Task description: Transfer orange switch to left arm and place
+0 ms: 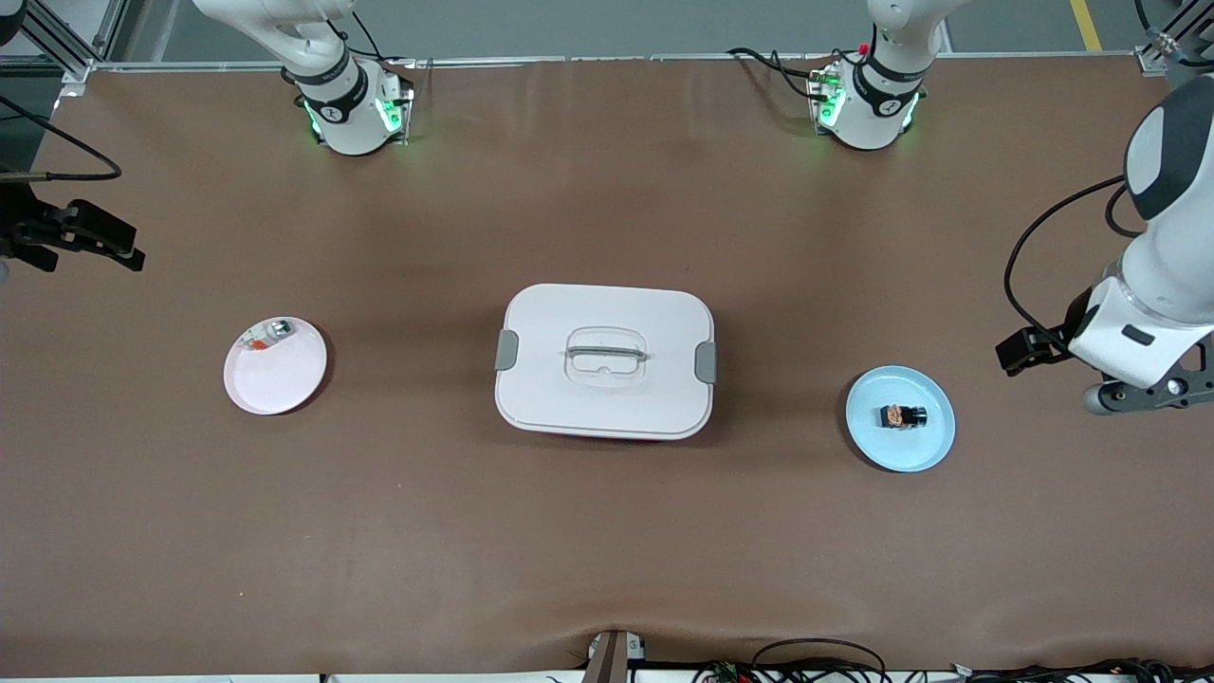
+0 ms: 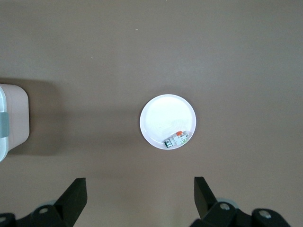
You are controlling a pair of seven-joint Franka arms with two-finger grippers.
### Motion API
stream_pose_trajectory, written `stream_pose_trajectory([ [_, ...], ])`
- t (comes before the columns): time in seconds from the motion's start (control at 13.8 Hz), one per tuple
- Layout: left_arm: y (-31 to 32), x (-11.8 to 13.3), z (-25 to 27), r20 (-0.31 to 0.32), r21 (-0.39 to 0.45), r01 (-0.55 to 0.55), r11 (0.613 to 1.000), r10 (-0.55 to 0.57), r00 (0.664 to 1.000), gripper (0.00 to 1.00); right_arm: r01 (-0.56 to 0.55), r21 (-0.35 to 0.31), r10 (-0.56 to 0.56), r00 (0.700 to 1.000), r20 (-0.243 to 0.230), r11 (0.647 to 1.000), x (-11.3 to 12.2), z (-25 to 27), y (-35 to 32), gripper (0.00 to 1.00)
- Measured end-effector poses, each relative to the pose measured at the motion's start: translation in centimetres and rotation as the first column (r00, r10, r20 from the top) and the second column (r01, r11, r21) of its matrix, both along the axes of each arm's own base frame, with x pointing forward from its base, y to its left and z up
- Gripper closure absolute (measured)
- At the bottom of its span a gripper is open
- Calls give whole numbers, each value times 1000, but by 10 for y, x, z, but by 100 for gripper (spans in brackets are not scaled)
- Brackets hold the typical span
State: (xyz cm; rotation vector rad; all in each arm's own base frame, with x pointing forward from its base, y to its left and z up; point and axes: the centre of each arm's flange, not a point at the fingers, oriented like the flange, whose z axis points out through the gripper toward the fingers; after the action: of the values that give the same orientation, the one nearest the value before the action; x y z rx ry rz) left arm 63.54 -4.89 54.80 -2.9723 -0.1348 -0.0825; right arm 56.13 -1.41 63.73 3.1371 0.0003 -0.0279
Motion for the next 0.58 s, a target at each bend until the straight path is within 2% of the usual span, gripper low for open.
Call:
stream_pose_trajectory([
  [0.22, -3, -6, 19, 4, -17, -9, 1000, 9, 1000, 0, 0, 0, 0, 1000, 0, 1000, 0, 0, 0, 0],
  [0.58, -12, -30, 55, -34, -85, -17, 996, 14, 999, 0, 0, 0, 0, 1000, 0, 1000, 0, 0, 0, 0],
])
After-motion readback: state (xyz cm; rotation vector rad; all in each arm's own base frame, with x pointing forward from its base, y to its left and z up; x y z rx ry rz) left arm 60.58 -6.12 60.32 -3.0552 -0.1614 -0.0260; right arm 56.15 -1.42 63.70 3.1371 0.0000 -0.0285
